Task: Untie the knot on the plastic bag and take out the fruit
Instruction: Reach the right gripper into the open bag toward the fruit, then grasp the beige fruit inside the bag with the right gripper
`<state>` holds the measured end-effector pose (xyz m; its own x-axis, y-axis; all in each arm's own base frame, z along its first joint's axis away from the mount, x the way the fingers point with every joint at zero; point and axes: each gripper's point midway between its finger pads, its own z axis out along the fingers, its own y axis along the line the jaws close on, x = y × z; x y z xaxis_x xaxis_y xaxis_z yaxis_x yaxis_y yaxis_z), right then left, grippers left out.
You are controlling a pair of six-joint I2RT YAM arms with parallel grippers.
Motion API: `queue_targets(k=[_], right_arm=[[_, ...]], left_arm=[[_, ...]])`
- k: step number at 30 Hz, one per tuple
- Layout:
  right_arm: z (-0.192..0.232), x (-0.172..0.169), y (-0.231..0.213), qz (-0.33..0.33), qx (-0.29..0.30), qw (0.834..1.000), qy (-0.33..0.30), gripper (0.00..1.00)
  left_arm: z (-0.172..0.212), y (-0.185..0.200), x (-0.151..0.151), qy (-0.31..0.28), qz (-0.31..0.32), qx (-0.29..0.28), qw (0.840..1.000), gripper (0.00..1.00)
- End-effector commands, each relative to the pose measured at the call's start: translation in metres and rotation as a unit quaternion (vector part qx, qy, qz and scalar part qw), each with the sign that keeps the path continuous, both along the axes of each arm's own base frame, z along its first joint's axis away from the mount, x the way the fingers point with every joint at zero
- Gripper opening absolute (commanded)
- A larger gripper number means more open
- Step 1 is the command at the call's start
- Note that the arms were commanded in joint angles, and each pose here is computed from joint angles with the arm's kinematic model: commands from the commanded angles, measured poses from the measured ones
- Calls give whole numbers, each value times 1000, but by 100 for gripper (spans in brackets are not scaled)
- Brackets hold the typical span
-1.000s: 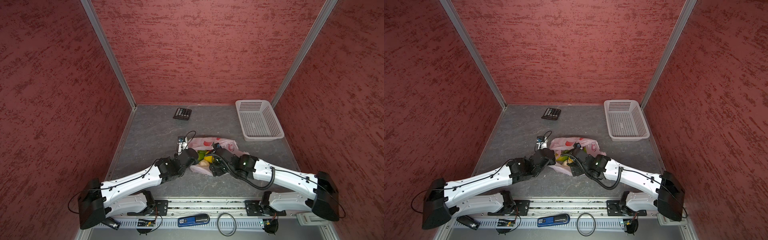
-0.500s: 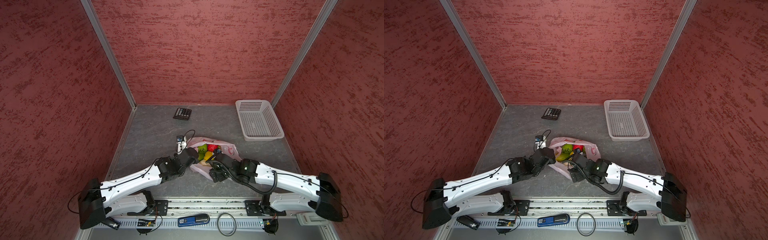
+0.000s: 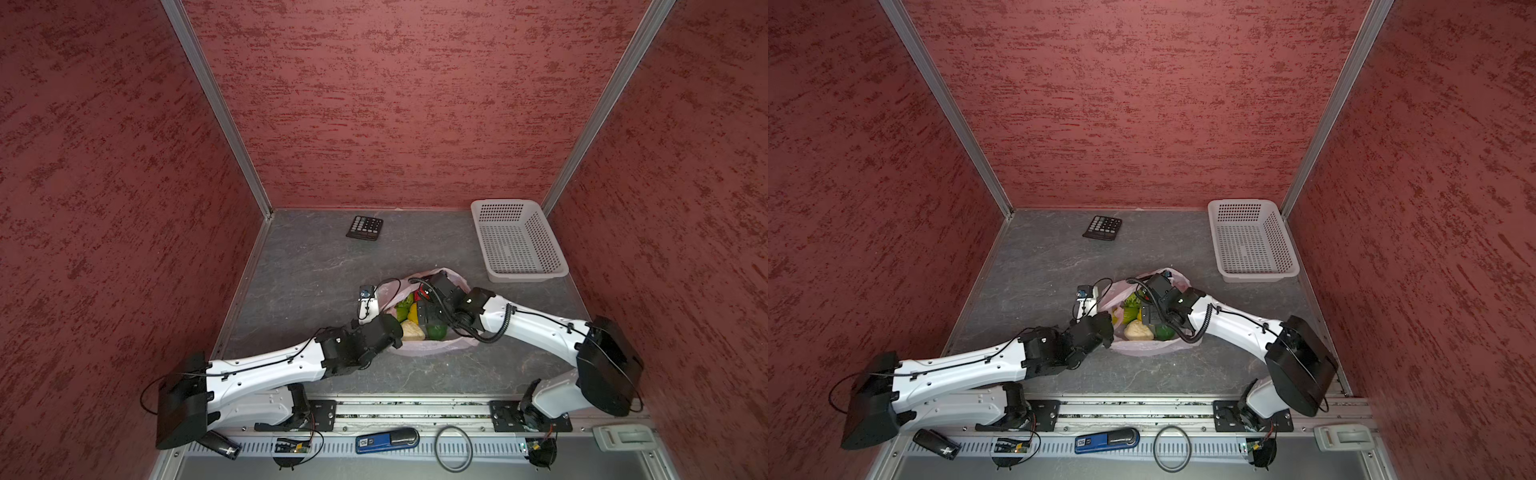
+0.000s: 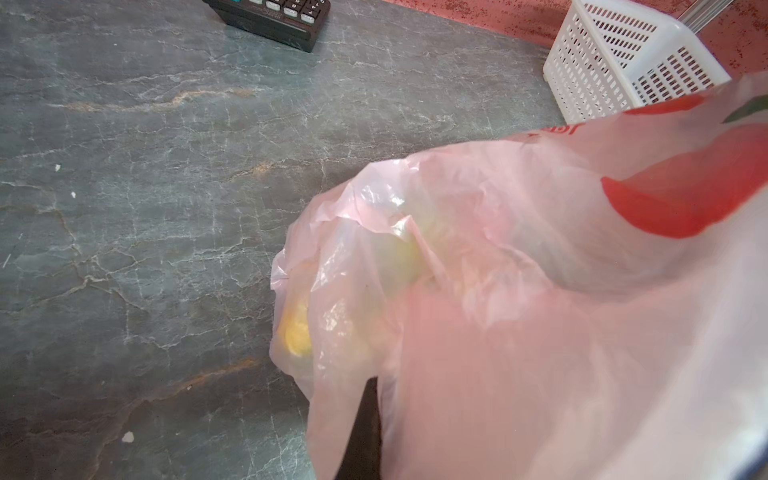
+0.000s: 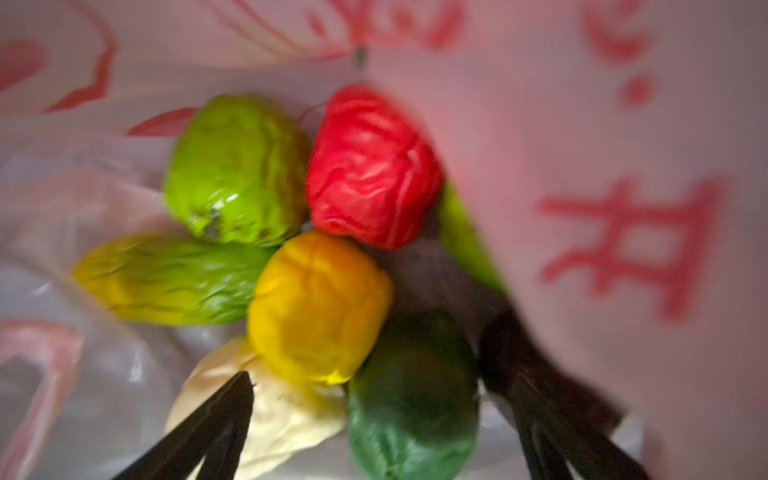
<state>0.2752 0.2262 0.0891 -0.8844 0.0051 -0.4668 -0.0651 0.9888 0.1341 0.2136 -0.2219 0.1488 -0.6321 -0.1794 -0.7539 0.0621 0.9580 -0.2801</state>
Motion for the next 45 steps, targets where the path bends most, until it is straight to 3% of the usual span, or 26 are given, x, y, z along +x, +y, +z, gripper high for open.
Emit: queue_targets(k=[1,5,12,22,31,36,42,45], right_arm=[[15,41,-40,-89,-52,993,-53,98],[17,40,-17,-29,12,999,-36,98],[28,-19,32,85,102,991,7,98],[9,-85,35,144,59,986,51,98],[-49,-131,10,100,11,987,121,98],[-51,-127,5,89,2,990,113,98],[-2,-108,44,111,85,989,57,98],[14,-101,58,122,101,987,40,98]], left_arm=[[-7,3,-3,0,18,4,1000,0],[-9,-5,-6,2,15,4,1000,0],[-2,-8,-5,-5,20,-11,1000,0],[-17,-8,-11,12,20,-10,1000,0],[-25,8,-20,16,40,14,999,0],[-27,6,-24,18,29,19,999,0],[-25,3,-26,12,23,22,999,0],[-20,2,-25,5,22,22,999,0]])
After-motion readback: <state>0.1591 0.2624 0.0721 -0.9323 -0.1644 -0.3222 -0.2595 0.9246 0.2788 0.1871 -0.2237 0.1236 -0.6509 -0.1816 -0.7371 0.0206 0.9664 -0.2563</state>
